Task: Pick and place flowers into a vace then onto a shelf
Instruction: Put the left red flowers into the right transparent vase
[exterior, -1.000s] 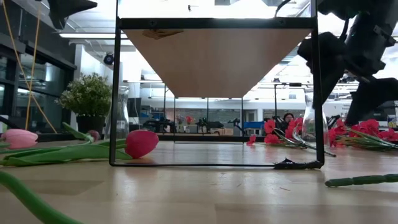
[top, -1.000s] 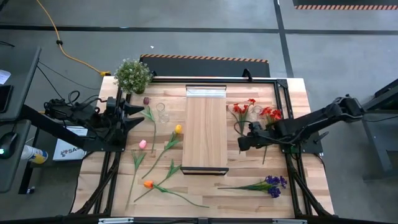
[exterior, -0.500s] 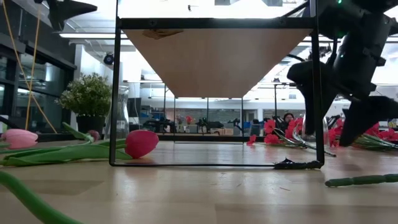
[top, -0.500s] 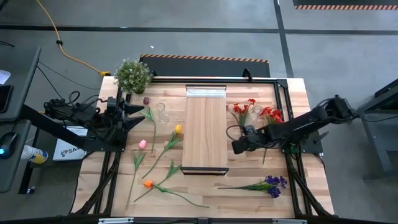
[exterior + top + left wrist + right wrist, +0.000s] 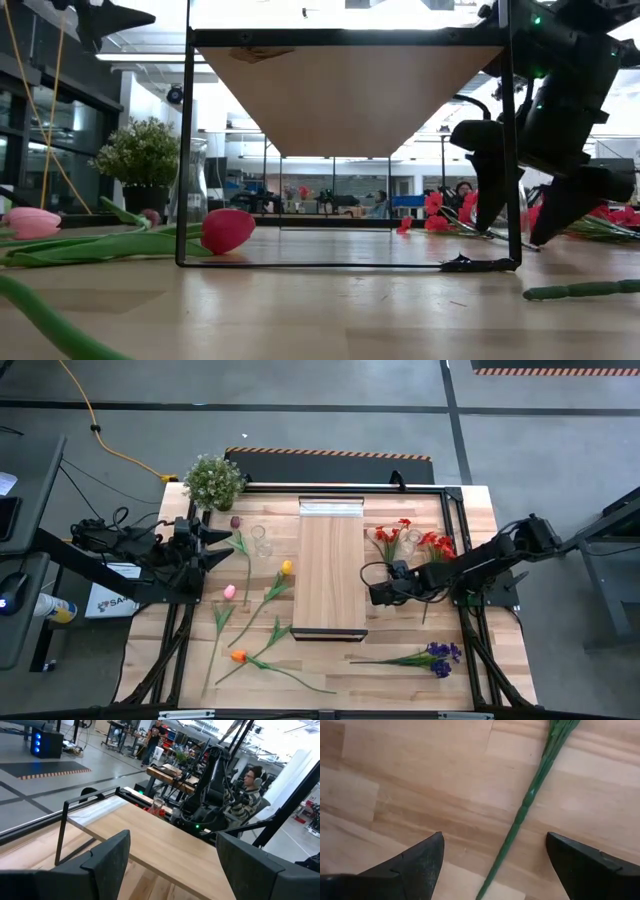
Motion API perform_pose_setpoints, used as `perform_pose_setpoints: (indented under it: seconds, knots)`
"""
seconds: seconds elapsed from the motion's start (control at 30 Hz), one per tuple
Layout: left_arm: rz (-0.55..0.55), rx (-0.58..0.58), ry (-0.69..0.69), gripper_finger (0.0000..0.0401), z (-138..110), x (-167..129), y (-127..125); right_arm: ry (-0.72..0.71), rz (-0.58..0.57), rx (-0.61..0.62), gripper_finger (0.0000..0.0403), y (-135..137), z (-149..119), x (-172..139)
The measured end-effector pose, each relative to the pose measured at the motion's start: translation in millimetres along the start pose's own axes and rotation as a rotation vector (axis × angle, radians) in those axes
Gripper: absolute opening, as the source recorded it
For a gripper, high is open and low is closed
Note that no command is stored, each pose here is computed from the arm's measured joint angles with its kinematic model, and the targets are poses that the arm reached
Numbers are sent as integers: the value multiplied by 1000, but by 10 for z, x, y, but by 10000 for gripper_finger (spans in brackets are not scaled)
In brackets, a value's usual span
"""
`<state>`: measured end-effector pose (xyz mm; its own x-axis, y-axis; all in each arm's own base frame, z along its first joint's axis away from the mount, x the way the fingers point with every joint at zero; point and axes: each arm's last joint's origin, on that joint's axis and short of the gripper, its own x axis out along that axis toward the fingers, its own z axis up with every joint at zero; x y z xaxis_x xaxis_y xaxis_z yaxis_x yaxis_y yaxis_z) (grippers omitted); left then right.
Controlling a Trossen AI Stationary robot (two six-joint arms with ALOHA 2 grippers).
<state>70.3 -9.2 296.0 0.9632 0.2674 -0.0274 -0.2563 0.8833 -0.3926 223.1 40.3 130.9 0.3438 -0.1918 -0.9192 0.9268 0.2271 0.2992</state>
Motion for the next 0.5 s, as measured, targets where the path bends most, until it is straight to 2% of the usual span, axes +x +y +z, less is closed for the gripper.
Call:
perform_pose_setpoints:
  seconds: [0.5]
  knots:
    - [0,0,0,326,0,0,0,-13,-58,11,334,-57,108,26]
